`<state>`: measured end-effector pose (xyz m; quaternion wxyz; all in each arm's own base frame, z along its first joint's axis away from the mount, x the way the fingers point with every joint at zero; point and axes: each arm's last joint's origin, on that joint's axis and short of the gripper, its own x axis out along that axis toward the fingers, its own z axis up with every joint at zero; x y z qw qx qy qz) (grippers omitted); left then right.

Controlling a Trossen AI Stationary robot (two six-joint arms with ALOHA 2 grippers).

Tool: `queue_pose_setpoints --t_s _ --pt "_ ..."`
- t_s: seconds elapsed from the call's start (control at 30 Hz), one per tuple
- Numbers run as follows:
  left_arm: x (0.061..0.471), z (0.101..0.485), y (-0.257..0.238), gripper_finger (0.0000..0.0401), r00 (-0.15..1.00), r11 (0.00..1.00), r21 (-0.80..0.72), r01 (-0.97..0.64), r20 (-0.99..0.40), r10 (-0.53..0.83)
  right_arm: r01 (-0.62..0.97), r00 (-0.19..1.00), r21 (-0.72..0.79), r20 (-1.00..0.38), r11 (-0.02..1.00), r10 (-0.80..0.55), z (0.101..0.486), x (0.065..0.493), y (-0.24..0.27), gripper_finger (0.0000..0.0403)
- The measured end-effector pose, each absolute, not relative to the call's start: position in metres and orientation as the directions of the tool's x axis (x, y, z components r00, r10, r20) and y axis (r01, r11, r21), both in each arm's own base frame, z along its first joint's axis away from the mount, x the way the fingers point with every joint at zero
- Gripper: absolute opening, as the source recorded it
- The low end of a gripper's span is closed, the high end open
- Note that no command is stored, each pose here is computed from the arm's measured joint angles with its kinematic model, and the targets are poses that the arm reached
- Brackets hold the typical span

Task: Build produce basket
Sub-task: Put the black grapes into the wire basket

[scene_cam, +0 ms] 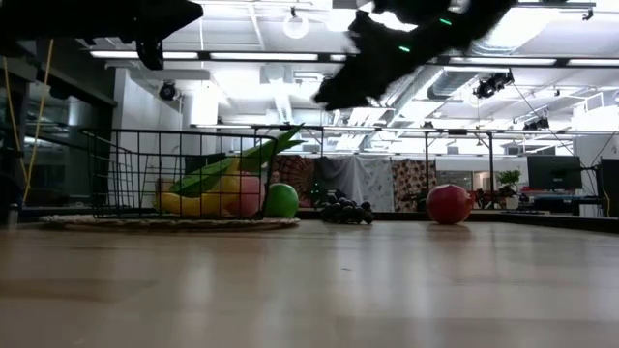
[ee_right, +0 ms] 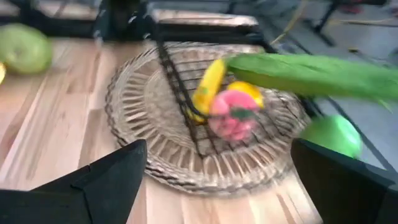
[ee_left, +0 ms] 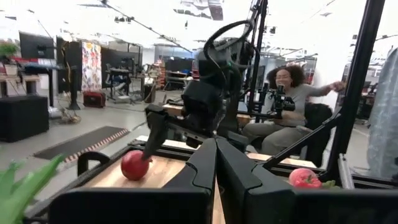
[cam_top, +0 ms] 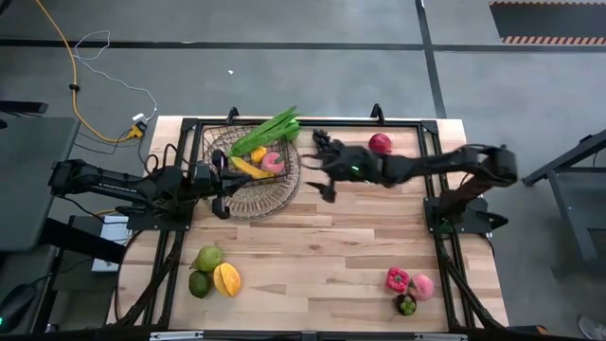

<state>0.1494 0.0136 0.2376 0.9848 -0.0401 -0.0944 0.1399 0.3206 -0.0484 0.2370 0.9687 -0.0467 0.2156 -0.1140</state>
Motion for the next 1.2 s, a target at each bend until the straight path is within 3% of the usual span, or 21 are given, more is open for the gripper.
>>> queue_pose_setpoints --t_s 0.23,0.43,0.8,1.0,1.2 --pt "0.149 0.238 0.014 0.0 0.939 0.953 -0.119 -0.278 0.174 0.296 0.339 0.929 0.019 -0.161 0.941 -0.332 0.214 0.246 -0.024 0.039" --pt "0.149 0.238 0.014 0.0 0.938 0.952 -0.12 -0.281 0.174 0.299 0.384 0.923 0.078 -0.055 0.92 -0.381 0.208 0.221 -0.021 0.039" --pt "0.149 0.238 0.015 0.0 0.933 0.947 -0.123 -0.298 0.173 0.316 0.454 0.889 0.105 -0.126 0.885 -0.441 0.198 0.22 -0.024 0.039" --pt "0.149 0.238 0.015 0.0 0.933 0.947 -0.123 -0.296 0.174 0.315 0.632 0.768 0.163 -0.262 0.758 -0.584 0.17 0.227 -0.045 0.038" --pt "0.149 0.238 0.015 0.0 0.932 0.948 -0.124 -0.295 0.18 0.313 0.727 0.65 0.152 -0.465 0.669 -0.601 0.152 0.252 -0.069 0.0333"
